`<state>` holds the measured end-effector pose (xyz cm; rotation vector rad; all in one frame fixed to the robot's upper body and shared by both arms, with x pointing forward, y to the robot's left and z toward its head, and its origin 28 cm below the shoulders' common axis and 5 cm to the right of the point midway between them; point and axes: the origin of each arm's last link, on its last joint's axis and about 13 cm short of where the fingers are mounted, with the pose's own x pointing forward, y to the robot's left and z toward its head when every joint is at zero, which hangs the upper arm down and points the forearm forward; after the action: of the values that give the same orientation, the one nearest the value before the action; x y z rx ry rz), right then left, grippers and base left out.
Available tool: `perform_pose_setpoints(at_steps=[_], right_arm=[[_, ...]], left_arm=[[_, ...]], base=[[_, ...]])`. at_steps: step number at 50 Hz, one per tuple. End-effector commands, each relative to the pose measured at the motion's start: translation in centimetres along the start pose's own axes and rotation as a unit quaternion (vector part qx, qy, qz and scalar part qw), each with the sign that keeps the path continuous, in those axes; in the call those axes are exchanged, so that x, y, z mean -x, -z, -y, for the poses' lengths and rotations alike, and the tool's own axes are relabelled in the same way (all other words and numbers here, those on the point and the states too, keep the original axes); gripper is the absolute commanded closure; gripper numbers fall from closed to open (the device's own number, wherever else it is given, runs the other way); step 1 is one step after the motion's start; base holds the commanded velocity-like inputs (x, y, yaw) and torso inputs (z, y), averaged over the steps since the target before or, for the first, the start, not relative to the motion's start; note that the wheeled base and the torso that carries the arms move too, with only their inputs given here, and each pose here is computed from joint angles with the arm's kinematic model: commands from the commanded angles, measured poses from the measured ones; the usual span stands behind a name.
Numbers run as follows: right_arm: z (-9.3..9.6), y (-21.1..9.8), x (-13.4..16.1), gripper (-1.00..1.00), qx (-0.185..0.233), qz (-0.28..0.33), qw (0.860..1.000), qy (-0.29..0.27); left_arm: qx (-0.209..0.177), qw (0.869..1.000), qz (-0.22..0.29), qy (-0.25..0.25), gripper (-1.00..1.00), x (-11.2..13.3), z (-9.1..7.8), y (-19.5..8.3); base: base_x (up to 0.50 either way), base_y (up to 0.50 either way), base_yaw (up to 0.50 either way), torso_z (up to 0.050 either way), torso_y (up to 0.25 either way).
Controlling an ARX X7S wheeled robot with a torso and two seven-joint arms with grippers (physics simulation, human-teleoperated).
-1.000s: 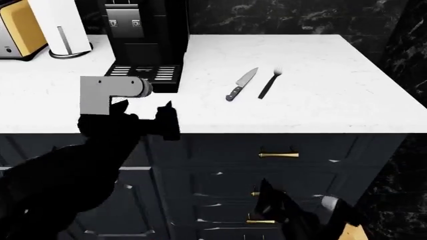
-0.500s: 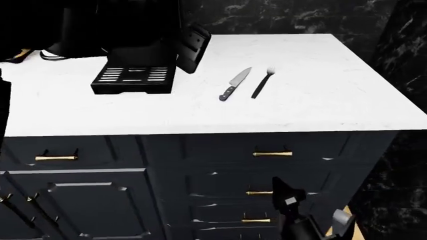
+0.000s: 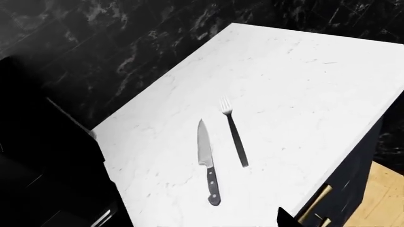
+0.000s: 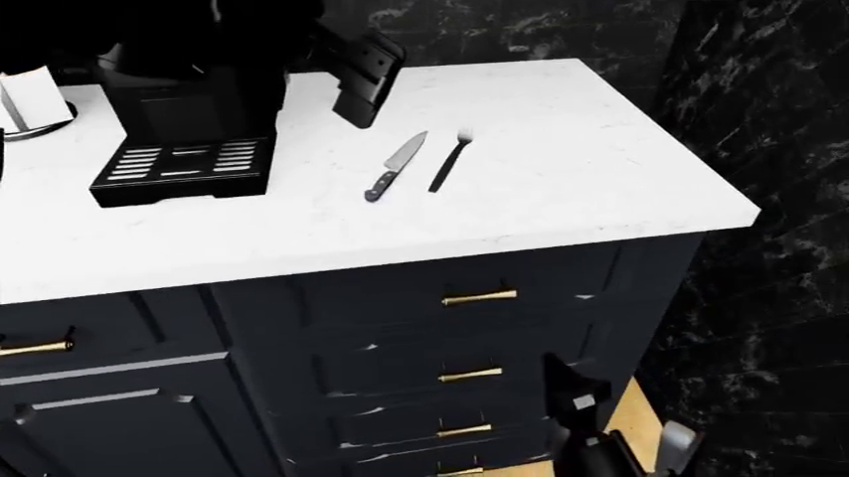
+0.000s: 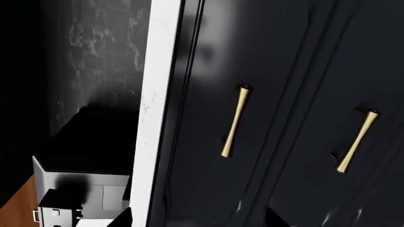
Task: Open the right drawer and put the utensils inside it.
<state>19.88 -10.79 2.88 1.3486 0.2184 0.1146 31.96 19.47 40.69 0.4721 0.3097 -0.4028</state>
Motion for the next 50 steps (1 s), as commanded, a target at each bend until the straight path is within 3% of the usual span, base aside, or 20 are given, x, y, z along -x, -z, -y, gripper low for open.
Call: perform_pose_setpoints(at_steps=[1, 7, 30, 42, 50], right_arm=[[-0.4, 0.1, -0.2, -1.00, 0.005, -0.036, 0.999, -0.011], [-0.3, 0.2, -0.2, -1.00, -0.002, -0.035, 0.999, -0.019], [0.1, 0.4, -0.2, -1.00, -0.001, -0.041, 0.999, -0.009], [0.3, 0.5, -0.6, -1.00, -0.015, -0.066, 0.998, -0.006], [2.2, 0.1, -1.8, -1.00, -0.040, -0.061, 0.997, -0.009]], left_arm=[[0.000, 1.000, -0.010, -0.011, -1.00, -0.2, -0.4, 0.1], [-0.002, 1.000, -0.012, -0.012, -1.00, -0.3, -0.4, 0.3], [-0.002, 1.000, -0.017, -0.012, -1.00, -0.5, -0.5, 0.7], [-0.003, 1.000, -0.018, -0.013, -1.00, -0.5, -0.5, 0.8], [-0.002, 1.000, -0.020, -0.012, -1.00, -0.7, -0.6, 0.9]], base=[[0.00, 0.00, 0.00, 0.000, 0.000], [0.00, 0.00, 0.00, 0.000, 0.000], [0.49, -0.08, 0.00, 0.000, 0.001], [0.00, 0.00, 0.00, 0.000, 0.002], [0.00, 0.00, 0.00, 0.000, 0.000]])
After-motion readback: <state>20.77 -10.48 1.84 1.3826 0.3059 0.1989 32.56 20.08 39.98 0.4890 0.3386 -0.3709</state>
